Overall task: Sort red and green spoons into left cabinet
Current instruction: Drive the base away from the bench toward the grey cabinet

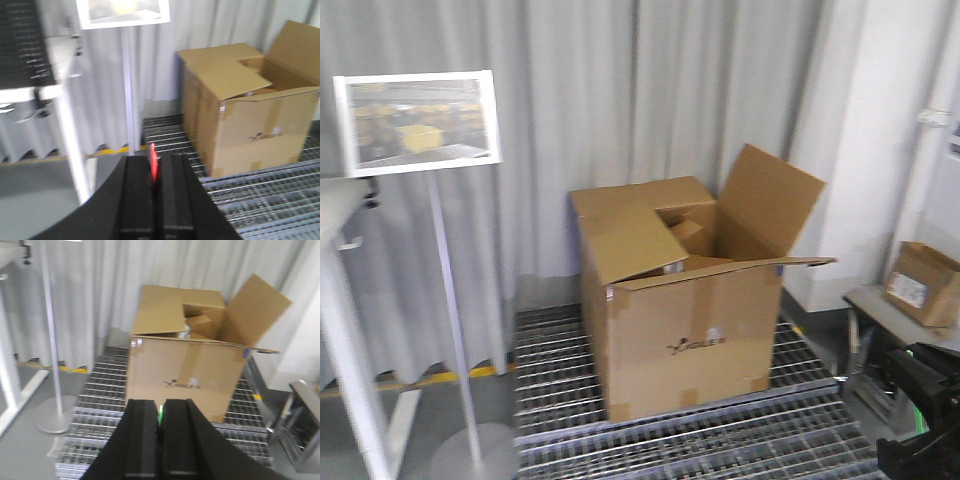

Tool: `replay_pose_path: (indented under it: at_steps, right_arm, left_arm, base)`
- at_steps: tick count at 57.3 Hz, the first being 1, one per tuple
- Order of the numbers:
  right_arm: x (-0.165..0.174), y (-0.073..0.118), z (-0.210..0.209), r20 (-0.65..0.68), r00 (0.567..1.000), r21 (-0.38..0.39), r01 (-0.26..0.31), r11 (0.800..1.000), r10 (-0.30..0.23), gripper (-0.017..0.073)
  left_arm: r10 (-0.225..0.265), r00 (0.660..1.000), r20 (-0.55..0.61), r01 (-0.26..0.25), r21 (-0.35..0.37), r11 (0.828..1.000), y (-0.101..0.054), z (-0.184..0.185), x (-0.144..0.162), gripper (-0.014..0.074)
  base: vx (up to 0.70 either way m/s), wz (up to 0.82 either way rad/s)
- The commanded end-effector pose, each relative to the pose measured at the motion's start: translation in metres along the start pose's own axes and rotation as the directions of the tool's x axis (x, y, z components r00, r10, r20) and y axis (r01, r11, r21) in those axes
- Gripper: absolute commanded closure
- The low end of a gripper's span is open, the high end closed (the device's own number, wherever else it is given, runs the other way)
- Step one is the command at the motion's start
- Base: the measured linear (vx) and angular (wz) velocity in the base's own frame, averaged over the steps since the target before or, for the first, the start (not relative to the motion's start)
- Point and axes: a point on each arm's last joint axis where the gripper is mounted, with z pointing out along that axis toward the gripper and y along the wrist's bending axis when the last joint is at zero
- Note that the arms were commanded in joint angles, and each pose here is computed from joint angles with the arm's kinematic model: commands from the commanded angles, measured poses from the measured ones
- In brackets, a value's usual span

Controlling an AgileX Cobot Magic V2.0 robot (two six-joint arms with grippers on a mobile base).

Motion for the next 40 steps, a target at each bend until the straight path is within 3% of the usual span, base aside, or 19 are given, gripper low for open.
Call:
replay_pose_path:
  at_steps: [1, 40]
  right_arm:
    - [-0.0164, 0.0003, -0.0037, 0.093, 0.996, -0.016, 0.005, 1.0, -0.003, 0.0565]
    - [-0.0164, 0.0003, -0.0037, 0.093, 0.996, -0.016, 0.005, 1.0, -0.003, 0.0565]
  left_arm:
    - [-0.009, 0.996, 0.094, 0.006, 0.035, 0.999, -0.0033, -0.0036, -0.0153, 0.0529]
    - [-0.009, 0.996, 0.094, 0.006, 0.035, 0.999, -0.0033, -0.0036, -0.0153, 0.0529]
  base:
    - [0.29, -0.53]
    - [0.22, -0.79]
